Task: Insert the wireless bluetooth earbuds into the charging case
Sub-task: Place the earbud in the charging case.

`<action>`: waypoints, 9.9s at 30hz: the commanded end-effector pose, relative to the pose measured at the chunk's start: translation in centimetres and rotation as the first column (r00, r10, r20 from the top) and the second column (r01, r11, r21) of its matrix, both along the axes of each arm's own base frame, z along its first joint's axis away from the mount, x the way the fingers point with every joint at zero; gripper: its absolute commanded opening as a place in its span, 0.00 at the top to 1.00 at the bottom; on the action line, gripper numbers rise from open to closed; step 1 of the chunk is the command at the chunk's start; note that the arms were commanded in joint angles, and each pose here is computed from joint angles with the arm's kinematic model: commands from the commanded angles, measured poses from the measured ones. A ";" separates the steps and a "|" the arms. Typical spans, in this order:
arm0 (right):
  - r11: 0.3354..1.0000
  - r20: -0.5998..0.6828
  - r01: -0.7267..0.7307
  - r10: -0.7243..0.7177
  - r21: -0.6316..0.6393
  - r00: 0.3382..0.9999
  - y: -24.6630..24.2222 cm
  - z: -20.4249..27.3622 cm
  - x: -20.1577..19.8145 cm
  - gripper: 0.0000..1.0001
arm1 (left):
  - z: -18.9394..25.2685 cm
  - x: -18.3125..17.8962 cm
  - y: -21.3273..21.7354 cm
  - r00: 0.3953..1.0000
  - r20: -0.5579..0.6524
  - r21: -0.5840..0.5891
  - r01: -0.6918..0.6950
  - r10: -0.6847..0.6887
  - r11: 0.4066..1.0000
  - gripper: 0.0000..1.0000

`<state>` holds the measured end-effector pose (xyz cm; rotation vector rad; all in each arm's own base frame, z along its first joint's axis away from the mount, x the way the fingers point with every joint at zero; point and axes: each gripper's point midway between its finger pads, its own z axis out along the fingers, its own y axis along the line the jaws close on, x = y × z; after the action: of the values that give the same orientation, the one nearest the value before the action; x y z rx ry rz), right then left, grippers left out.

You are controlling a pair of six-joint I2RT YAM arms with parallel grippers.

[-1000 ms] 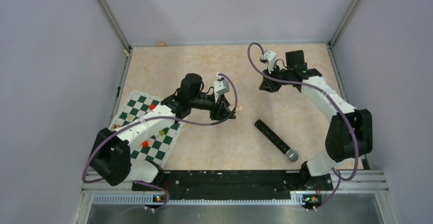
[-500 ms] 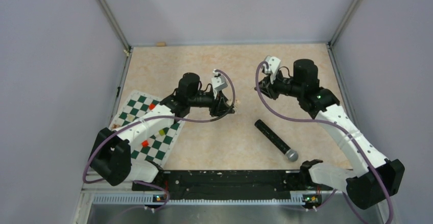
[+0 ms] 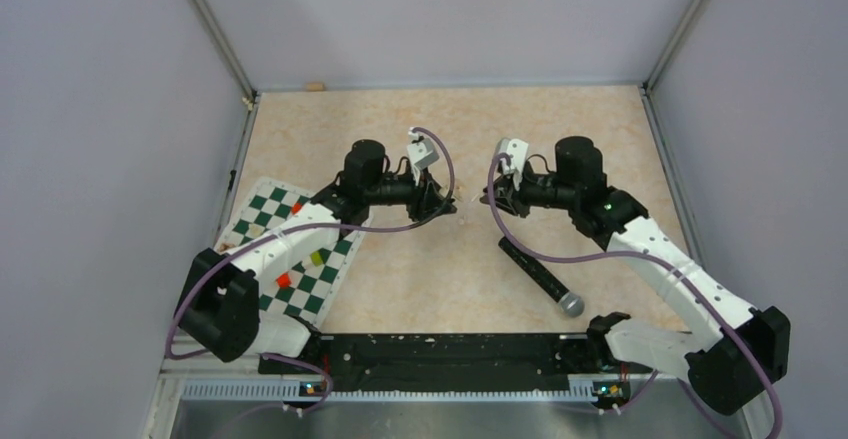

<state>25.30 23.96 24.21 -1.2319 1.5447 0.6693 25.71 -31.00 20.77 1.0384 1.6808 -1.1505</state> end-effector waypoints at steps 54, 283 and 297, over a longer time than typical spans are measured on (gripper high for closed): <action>0.999 0.097 0.030 -0.027 -0.031 0.995 3.6 -1.3 0.6 0.98 | 0.4 0.4 -0.7 1.000 -0.005 -0.034 0.019 -0.019 0.999 1.00; 0.947 0.431 0.032 0.115 -0.319 0.895 16.6 8.5 -2.5 0.76 | 9.4 -0.1 10.9 0.842 0.416 -0.481 -0.116 0.343 0.869 0.99; 0.956 0.472 0.087 0.058 -0.280 0.879 15.7 11.3 -1.9 0.56 | 10.1 -0.5 11.2 0.836 0.429 -0.489 -0.102 0.341 0.866 0.98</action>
<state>23.86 39.33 31.80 -1.5487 1.2950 0.0688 25.80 -20.18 27.30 0.7096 1.1427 -0.9787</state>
